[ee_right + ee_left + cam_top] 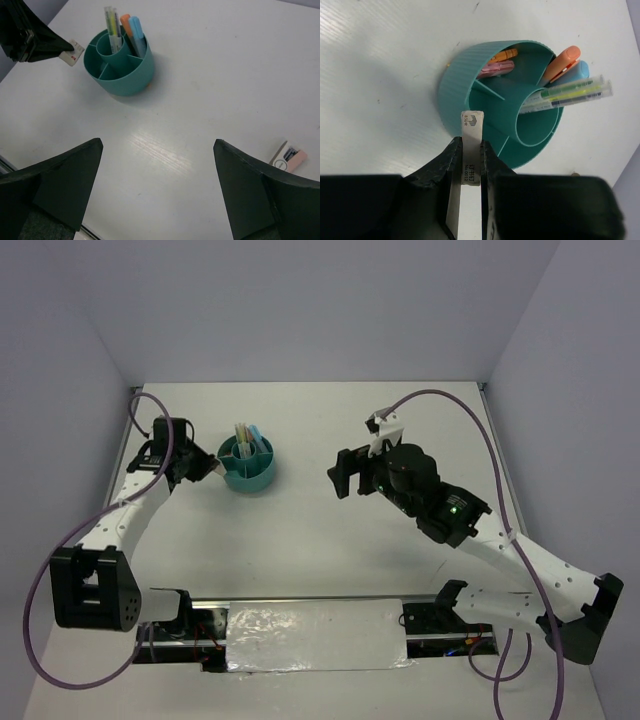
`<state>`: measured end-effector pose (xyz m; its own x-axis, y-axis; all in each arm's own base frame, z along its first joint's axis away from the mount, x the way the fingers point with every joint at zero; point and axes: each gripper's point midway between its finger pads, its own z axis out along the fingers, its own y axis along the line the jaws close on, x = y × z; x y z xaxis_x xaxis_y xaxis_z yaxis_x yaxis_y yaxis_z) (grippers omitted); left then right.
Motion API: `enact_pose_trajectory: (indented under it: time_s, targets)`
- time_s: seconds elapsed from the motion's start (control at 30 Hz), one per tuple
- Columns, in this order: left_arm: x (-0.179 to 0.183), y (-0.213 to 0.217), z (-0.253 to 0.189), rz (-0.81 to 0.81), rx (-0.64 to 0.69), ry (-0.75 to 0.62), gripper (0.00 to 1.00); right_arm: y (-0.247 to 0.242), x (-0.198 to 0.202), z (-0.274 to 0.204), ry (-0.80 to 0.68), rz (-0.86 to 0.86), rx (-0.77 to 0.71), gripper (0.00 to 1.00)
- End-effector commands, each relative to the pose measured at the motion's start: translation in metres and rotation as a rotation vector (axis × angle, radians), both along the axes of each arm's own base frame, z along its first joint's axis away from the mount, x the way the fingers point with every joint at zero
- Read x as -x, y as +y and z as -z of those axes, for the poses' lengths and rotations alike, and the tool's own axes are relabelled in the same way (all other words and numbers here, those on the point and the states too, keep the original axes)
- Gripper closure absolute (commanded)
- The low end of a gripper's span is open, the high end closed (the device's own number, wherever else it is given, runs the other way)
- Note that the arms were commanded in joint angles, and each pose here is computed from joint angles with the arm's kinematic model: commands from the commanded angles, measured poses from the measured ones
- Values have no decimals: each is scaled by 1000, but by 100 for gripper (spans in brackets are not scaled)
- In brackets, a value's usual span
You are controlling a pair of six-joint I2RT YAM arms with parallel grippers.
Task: Sort the stationery into containers
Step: Place the stationery in the storage box.
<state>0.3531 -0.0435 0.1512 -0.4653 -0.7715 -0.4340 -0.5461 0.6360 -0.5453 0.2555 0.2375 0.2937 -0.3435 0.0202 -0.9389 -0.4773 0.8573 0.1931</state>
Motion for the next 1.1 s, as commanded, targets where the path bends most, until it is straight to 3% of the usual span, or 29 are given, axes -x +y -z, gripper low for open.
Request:
enact_pose_trajectory:
  time_s: [0.0,0.3,0.37,0.4,0.47,0.5,0.6,0.73,0.87,0.93,1.07]
  targets:
    - [-25,-6,-8,-20,62,-89,100,-17,3,2,2,38,11,0]
    - [-38,-16,-2,-1,103,-111,96,-24,6,4,4,29,22,0]
    - [-38,-16,2,0,96,-96,86,-22,6,5,5,24,23,0]
    - [-38,-17,4,9,96,-93,73,-22,5,6,6,22,24,0]
    - [-35,-18,9,9,102,-80,60,-21,3,9,17,21,27,0]
    - [-35,-20,9,14,113,-85,48,-21,2,10,27,20,24,0]
    - [-31,-22,7,22,125,-84,34,-20,-4,16,59,24,19,0]
    - [-29,-24,-2,46,120,-86,27,-25,-17,25,106,70,12,0]
    - [-29,-29,-36,86,128,-149,23,-57,-45,65,288,269,51,0]
    - [-25,-32,-53,130,102,-169,19,-75,-52,106,463,404,118,0]
    - [-10,-57,-81,312,103,-179,13,-105,-69,155,621,567,188,0]
